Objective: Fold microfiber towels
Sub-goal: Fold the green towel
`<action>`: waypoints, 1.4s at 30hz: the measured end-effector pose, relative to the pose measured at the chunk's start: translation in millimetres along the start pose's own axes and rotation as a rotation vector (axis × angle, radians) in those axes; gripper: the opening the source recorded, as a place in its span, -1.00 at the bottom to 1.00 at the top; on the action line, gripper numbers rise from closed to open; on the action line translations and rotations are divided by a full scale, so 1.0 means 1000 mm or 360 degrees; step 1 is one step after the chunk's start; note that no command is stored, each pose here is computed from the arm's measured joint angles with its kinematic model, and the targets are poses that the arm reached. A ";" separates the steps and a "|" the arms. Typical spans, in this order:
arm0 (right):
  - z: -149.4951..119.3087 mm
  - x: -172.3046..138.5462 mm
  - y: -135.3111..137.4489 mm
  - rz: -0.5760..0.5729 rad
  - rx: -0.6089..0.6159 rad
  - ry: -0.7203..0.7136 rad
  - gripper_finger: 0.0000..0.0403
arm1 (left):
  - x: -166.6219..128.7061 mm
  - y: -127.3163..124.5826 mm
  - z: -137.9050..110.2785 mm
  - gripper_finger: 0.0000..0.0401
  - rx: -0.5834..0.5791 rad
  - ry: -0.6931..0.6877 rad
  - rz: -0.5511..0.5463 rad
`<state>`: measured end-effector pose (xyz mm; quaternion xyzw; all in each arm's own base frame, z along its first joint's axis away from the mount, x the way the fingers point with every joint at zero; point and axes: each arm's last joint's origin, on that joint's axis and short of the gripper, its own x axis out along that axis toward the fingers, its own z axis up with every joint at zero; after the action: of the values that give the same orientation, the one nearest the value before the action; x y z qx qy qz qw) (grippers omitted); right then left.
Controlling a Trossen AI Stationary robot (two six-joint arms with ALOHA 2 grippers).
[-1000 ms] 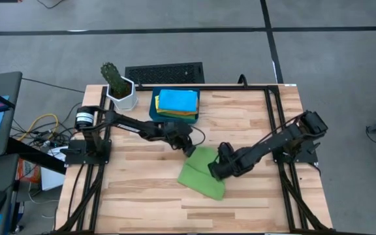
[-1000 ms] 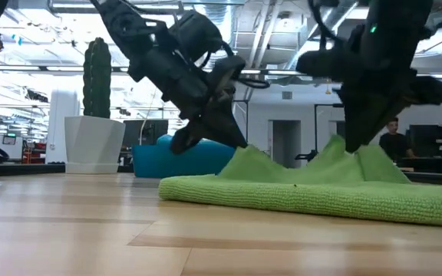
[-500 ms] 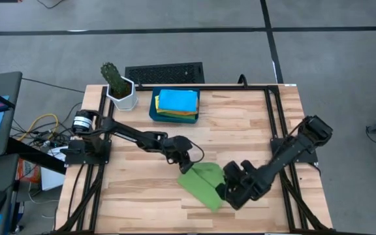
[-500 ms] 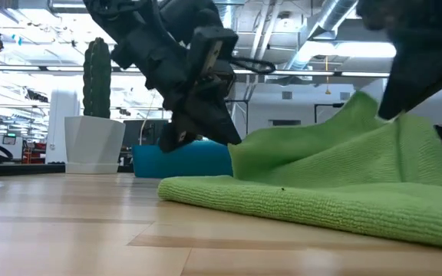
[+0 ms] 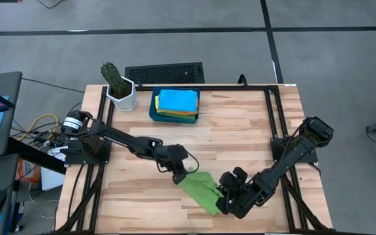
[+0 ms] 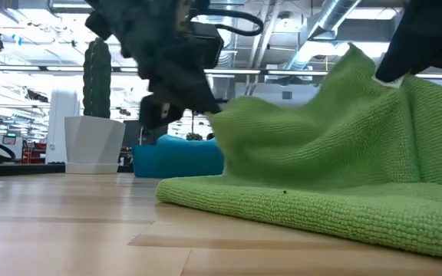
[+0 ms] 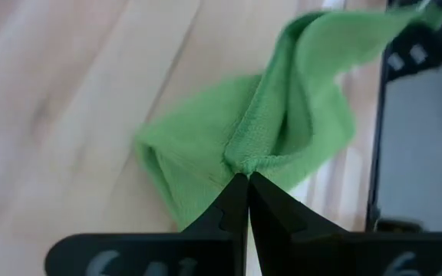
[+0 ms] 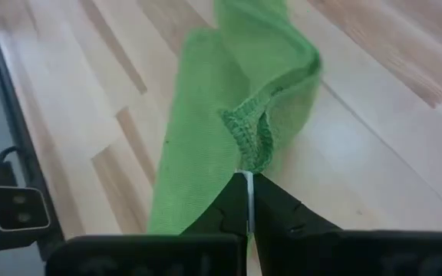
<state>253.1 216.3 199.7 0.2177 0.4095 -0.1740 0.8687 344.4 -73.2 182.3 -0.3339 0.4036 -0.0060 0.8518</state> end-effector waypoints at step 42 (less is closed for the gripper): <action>-0.038 0.023 0.033 0.0319 -0.0308 0.0038 -0.50 | 0.005 -0.025 -0.036 -1.00 0.0082 -0.0095 0.0242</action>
<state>259.0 261.3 168.0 0.1747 0.4107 -0.0434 0.8938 328.9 -114.4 176.7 -0.2802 0.4020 0.0582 0.8698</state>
